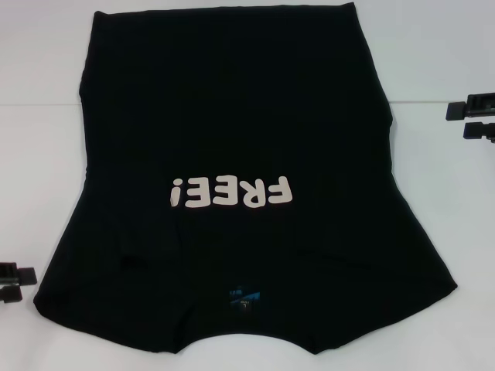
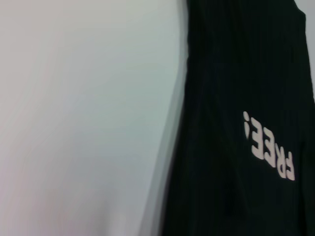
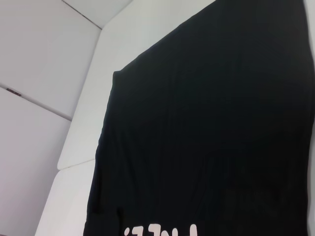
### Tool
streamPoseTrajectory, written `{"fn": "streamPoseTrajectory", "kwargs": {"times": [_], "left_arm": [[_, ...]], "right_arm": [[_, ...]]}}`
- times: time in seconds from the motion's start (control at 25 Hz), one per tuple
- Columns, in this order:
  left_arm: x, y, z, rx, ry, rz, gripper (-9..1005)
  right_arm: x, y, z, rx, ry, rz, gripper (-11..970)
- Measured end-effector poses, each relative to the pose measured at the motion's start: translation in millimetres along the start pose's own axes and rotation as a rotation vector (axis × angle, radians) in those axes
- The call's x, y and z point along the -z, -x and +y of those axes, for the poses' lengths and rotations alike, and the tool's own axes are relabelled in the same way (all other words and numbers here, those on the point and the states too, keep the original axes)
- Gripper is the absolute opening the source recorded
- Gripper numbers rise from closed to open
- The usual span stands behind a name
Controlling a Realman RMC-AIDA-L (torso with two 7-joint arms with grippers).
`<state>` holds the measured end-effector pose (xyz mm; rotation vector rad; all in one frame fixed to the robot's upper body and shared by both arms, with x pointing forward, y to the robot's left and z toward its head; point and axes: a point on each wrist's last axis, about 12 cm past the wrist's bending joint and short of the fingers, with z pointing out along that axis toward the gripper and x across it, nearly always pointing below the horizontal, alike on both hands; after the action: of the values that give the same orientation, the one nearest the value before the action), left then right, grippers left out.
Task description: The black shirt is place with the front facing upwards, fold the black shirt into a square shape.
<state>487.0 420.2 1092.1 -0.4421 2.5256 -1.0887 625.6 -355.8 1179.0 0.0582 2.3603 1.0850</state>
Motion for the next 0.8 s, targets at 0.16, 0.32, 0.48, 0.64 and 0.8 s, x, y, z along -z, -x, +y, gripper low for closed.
{"fn": "streamPoseTrajectory", "kwargs": {"times": [0.16, 0.32, 0.48, 0.64, 0.8], "left_arm": [[-6.7, 0.0, 2.7, 0.012, 0.021, 0.006, 462], [-14.9, 1.7, 3.3, 0.017, 0.031, 0.007, 467], [-20.0, 2.7, 3.1, 0.014, 0.04, 0.014, 467], [-19.8, 2.9, 4.3, 0.019, 0.047, 0.008, 467], [-20.4, 2.0, 4.7, 0.017, 0.052, 0.016, 467]], "right_arm": [[0.5, 0.3, -0.4, -0.001, -0.001, -0.004, 667], [1.2, 0.9, -0.3, 0.001, -0.001, -0.008, 666], [2.0, 0.3, -1.3, -0.002, -0.002, -0.011, 666], [3.1, -0.6, -3.2, -0.006, -0.006, -0.015, 667], [3.3, -0.7, -4.7, -0.011, -0.011, -0.023, 667]]}}
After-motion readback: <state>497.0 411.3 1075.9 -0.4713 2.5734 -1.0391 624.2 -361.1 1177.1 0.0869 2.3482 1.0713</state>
